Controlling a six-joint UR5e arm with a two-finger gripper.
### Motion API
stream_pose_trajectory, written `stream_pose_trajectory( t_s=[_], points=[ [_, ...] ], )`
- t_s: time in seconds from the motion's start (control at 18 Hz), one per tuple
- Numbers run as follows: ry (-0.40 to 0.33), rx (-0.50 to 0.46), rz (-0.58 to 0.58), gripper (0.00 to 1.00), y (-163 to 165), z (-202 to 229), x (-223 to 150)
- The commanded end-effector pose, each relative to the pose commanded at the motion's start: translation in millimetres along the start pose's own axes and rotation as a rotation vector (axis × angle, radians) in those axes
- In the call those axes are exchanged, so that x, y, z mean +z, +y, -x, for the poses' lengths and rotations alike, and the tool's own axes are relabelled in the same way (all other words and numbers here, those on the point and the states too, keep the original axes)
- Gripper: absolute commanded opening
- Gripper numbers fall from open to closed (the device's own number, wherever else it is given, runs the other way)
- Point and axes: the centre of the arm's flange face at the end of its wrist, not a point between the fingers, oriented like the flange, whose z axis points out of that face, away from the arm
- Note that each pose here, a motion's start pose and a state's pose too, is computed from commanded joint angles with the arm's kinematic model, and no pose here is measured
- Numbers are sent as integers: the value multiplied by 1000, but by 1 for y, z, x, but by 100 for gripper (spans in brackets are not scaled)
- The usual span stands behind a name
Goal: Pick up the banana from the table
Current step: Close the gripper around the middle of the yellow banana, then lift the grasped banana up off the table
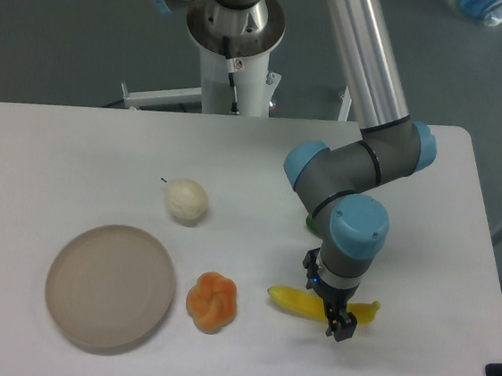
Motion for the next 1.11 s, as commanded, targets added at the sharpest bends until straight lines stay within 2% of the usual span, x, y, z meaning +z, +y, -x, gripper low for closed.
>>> stream_pose_trajectory(
  t_s=[0.06,0.22,0.33,0.5,0.67,0.78,0.89,1.11],
  points=[
    [2,3,2,0,1,1,-4],
    [-15,-10,3,0,2,6,-14],
    [1,-18,2,0,4,5,-27],
    [48,-47,0,0,15,7,-72],
    [100,-118,0,0,28,19,-113],
    [93,-175,35,0,34,27,-127],
    [87,-202,79,0,51,29,-136],
    [110,-256,28,0,93,28,-142]
  ],
)
